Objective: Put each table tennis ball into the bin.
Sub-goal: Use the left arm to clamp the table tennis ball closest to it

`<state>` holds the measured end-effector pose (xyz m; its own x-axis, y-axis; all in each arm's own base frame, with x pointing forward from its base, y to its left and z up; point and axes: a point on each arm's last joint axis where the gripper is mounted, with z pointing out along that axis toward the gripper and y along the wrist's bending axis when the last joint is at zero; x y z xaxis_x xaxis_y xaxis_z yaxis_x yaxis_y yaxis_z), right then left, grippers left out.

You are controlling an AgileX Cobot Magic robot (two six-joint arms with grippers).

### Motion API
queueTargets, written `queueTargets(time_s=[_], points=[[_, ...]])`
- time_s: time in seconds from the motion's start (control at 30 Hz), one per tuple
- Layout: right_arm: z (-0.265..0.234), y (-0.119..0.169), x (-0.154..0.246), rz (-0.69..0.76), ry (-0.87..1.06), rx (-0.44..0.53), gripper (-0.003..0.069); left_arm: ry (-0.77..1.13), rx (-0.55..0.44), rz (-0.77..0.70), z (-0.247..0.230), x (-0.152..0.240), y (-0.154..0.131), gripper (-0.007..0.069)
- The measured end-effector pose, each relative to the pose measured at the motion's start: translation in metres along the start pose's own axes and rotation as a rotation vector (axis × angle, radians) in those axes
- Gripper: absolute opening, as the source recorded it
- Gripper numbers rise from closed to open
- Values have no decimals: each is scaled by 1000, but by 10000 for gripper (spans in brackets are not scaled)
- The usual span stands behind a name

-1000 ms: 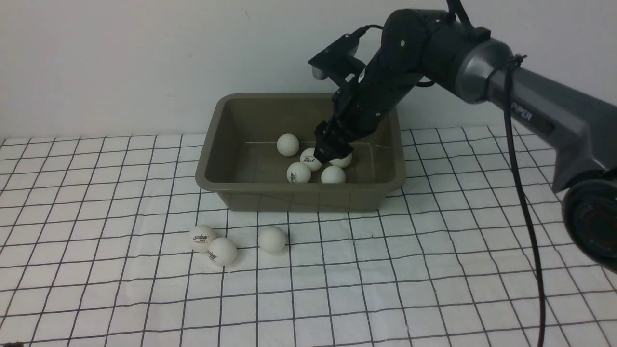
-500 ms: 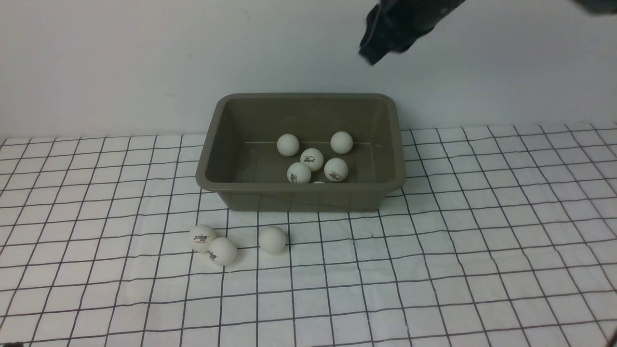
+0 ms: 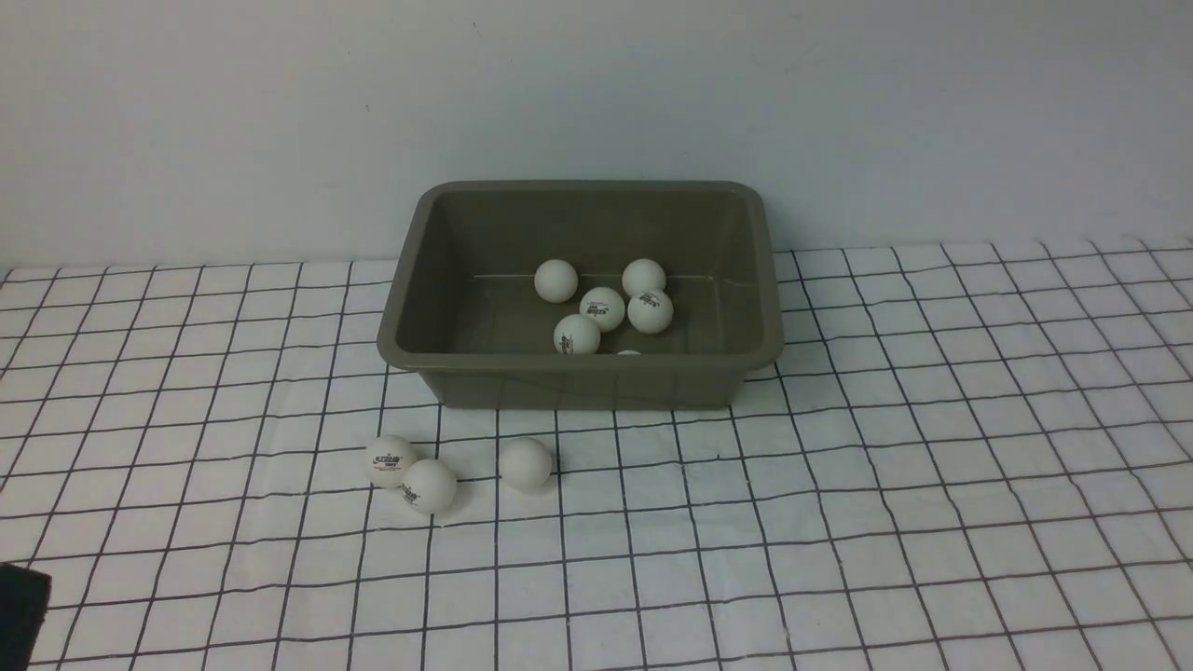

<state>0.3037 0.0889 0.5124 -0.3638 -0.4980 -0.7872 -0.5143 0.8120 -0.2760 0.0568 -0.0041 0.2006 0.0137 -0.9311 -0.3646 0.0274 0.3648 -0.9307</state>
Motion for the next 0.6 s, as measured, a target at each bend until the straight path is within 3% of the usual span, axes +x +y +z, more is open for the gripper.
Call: queueTargets(time_s=[0.2, 0.3, 0.43, 0.6], points=[[-11, 16, 36, -6, 99, -46, -16, -171, 7, -342, -1, -15, 2, -4], [-20, 30, 65, -38, 157, -78, -16, -230, -9, -419, -2, -20, 5, -4], [-36, 51, 108, -51, 228, -123, -16, -192, -7, -337, -2, -16, 3, -4], [-62, 80, 157, -15, 192, -162, -16, -76, 62, -89, -1, -10, -12, -4]])
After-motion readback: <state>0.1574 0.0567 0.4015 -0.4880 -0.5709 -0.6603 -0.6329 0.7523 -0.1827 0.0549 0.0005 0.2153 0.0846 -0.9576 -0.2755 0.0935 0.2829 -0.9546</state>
